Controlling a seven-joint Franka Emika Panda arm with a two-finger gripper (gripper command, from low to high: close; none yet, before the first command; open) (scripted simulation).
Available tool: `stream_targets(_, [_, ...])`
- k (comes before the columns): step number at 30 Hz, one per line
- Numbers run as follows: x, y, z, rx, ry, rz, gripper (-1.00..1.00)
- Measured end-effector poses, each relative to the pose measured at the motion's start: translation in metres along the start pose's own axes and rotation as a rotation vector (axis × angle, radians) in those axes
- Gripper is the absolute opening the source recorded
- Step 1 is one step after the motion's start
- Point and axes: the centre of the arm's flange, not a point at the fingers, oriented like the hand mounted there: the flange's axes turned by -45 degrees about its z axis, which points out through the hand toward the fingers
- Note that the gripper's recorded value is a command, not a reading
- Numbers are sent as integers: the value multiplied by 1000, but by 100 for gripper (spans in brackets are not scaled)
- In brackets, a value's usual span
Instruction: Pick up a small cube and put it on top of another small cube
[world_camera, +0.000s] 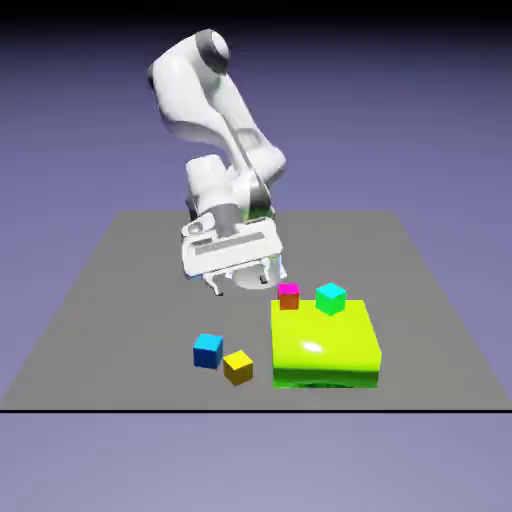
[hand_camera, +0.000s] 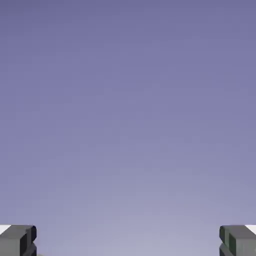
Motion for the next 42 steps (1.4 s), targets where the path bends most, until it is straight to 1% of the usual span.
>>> stream_targets(16, [-79,13,49,52,-119,-119,0])
stream_targets(29, [-142,25,63,75,-229,-261,0])
stream_targets(31, [-145,26,63,76,-234,-269,0])
stream_targets(39, [-168,26,120,79,-230,-266,0])
stream_targets(40, [-171,26,125,76,-234,-269,-100])
stream_targets(42, [-171,26,125,76,-234,-269,-100])
